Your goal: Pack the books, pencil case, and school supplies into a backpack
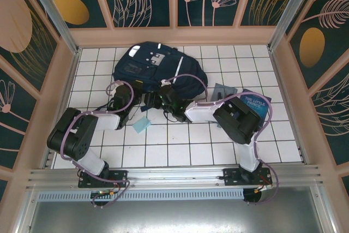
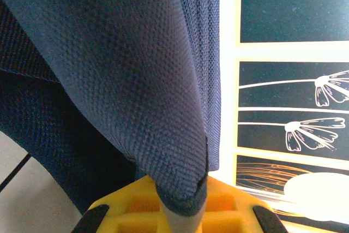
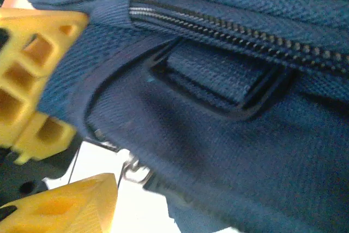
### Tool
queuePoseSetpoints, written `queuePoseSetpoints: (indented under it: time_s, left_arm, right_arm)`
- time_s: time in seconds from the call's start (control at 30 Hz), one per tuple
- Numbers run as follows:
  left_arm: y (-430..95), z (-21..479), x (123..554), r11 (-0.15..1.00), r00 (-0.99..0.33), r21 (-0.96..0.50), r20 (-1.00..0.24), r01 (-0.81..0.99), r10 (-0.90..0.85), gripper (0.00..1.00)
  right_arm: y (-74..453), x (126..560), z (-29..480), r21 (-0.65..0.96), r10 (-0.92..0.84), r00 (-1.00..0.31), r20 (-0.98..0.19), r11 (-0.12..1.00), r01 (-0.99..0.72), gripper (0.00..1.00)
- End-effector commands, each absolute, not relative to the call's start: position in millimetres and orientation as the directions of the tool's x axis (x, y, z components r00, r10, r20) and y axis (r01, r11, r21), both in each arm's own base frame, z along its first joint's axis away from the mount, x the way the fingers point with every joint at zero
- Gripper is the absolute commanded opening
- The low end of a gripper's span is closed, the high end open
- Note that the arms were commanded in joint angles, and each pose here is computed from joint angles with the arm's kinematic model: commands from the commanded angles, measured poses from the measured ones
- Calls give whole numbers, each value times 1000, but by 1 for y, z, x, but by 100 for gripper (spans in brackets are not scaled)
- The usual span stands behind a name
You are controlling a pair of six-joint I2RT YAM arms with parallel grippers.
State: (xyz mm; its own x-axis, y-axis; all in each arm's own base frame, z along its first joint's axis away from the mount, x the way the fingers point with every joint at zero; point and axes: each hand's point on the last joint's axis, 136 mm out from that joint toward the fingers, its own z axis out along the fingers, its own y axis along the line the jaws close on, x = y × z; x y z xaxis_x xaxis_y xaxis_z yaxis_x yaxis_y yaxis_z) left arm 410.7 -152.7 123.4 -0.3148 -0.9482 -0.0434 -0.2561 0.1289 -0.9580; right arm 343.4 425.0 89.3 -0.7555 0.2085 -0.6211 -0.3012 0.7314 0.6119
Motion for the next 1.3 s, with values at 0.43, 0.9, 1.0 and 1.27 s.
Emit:
queuePoseSetpoints:
  time_s: [0.43,0.9,1.0,1.27]
  left_arm:
    - [-163,159,414,39,-324,-984,20,-173,-946,0]
    - [-141,135,419,184,-279,-967,-131,-176,-951,0]
    - [-131,129,425,198,-268,-964,-146,-178,-952,0]
    - [-123,133,440,208,-290,-967,-159,-145,-944,0]
  right_arm:
    - [418,375,121,577,228,-650,-725,716,-392,5]
    - [404,346,111,480,-42,-721,-692,719,-503,0]
    - [393,336,98,454,-108,-759,-642,745,-489,0]
    - [366,332,82,377,-160,-774,-613,802,-463,0]
